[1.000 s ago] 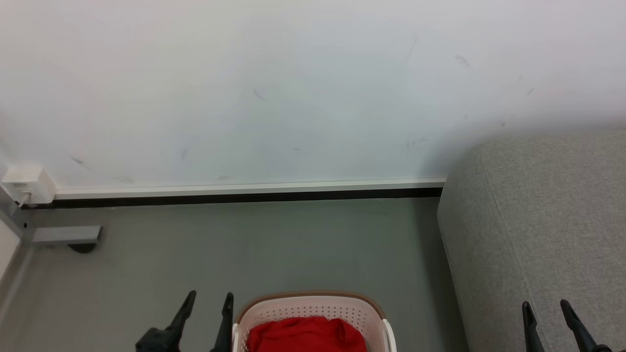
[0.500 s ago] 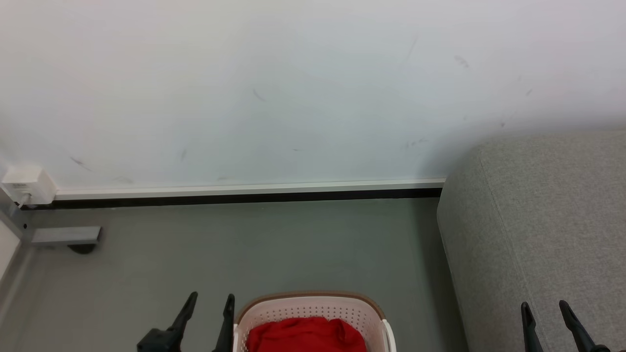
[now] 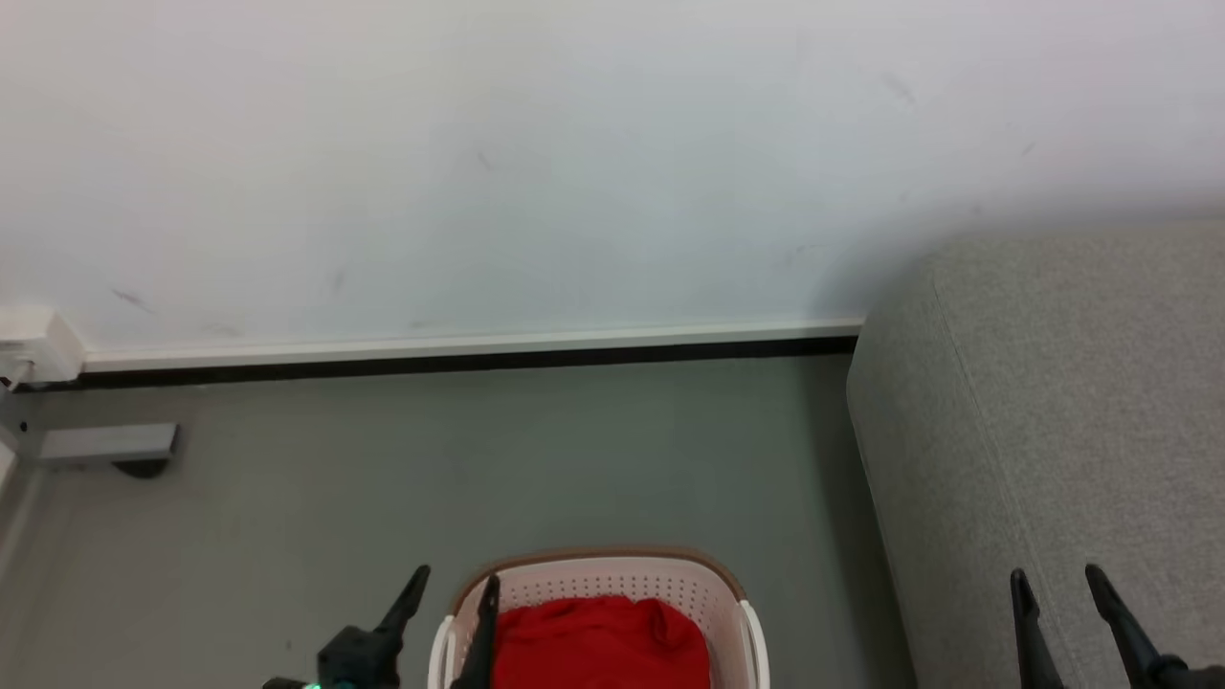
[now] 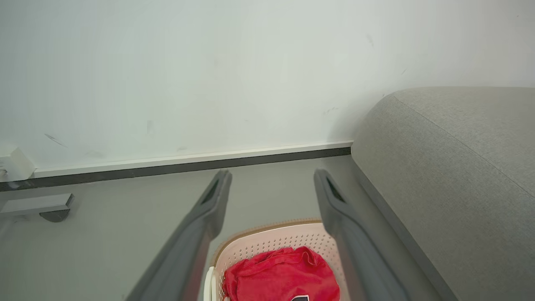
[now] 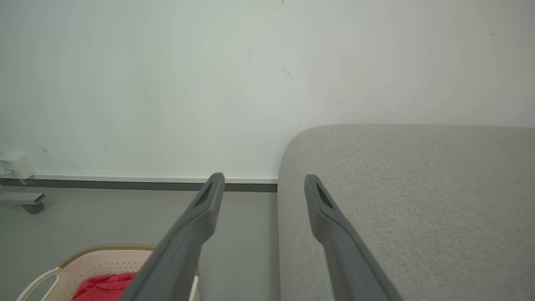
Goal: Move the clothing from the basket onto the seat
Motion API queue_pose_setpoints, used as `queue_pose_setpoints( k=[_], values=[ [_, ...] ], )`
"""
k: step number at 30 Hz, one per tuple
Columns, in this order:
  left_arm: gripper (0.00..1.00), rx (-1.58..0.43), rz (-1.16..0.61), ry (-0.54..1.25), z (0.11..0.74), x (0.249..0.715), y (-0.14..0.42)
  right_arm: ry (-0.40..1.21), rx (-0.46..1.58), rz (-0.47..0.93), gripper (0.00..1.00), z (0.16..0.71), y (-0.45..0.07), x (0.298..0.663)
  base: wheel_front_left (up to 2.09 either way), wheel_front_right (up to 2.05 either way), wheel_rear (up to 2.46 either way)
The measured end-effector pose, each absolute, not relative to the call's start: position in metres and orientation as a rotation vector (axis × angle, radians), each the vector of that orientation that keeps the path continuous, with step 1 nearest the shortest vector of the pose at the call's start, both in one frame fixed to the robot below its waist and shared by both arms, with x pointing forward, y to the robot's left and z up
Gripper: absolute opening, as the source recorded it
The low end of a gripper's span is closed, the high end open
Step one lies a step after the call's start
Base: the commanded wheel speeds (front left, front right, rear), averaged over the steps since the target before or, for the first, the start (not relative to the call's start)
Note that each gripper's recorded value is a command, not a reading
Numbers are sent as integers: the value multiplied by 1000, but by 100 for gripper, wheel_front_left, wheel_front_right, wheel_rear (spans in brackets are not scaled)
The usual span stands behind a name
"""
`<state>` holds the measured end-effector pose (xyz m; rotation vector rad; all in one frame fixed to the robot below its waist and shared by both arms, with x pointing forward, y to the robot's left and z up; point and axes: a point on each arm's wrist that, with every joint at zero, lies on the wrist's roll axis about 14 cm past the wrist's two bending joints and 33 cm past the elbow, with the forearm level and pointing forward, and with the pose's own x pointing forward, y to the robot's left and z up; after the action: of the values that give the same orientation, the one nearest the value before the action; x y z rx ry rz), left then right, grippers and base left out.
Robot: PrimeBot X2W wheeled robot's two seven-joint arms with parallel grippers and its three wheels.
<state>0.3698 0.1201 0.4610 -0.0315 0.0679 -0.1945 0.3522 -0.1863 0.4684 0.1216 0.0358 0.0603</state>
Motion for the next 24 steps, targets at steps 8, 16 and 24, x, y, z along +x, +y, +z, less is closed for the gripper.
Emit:
queue_pose_setpoints(
  k=[8, 16, 24],
  values=[
    [100, -6, -367, 266, 405, 379, 76, 26, 122, 53, 100, 470, -188, 373, 0, 0, 0],
    [100, 77, -569, 586, 335, 375, 32, 52, 125, 41, 100, 457, -190, 396, 0, 0, 0],
    [100, 148, -728, 835, 282, 355, 4, 79, 128, 26, 100, 443, -194, 416, 0, 0, 0]
  ],
)
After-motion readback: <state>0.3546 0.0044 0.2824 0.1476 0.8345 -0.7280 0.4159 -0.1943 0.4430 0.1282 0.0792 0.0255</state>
